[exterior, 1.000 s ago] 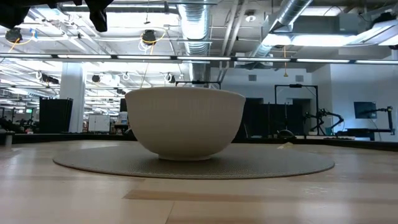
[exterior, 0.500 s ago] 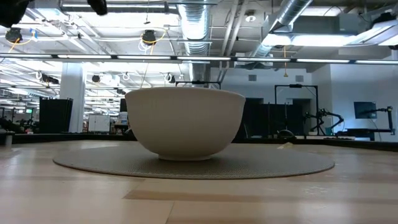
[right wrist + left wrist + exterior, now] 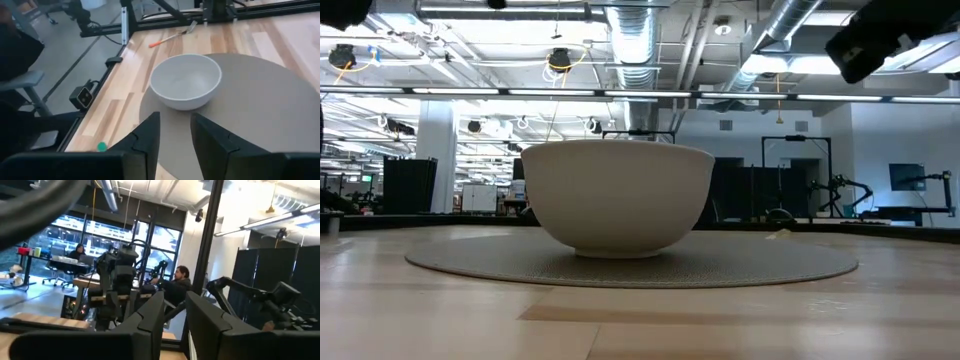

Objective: Pick & Place Utensil
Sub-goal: Put the orange fork in the white bowl on the gray placemat

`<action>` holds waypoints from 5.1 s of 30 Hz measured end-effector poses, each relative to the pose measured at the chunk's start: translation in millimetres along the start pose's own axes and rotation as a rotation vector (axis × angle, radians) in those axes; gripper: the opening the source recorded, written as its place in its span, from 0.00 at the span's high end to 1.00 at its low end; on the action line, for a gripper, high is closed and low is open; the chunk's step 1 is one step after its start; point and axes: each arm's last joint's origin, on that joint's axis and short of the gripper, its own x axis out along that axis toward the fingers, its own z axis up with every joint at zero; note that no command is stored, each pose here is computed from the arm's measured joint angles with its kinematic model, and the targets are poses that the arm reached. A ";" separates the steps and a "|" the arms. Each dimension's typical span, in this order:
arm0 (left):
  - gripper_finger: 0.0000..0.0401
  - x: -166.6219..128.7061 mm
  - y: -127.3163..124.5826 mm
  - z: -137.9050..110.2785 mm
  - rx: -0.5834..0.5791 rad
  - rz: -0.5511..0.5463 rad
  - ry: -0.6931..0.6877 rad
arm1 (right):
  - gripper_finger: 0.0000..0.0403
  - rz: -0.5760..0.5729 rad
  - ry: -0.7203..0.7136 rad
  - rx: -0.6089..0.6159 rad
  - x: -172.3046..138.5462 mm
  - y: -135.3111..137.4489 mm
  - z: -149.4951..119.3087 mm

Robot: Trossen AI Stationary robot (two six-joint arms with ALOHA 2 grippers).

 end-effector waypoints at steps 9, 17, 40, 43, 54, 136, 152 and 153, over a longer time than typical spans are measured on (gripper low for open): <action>0.77 53.7 -25.0 2.0 0.101 0.166 0.325 | 0.74 0.025 0.024 -0.019 6.0 5.1 -2.6; 0.77 57.2 -66.7 13.0 -0.199 0.266 0.482 | 0.74 0.023 0.027 -0.019 6.7 5.0 -2.9; 0.77 -26.5 -96.1 -76.9 -1.129 1.154 1.391 | 0.74 0.023 0.027 -0.021 6.7 4.9 -2.8; 0.77 -37.3 -96.3 -80.6 -1.107 1.307 1.476 | 0.74 0.023 0.027 -0.021 6.7 4.9 -2.8; 0.77 -64.0 -81.6 -117.0 -0.923 1.615 1.419 | 0.74 0.023 0.027 -0.019 6.7 4.9 -2.8; 0.75 -78.5 -86.7 -129.8 -0.820 1.306 1.277 | 0.74 0.022 0.028 -0.011 6.7 4.9 -3.0; 0.96 -63.7 -77.5 -132.6 -0.762 1.202 1.079 | 0.74 0.017 0.025 -0.011 6.7 4.8 -2.8; 0.96 -57.4 -76.3 -132.7 -0.775 1.184 1.062 | 0.74 0.014 0.022 -0.011 6.7 4.7 -2.6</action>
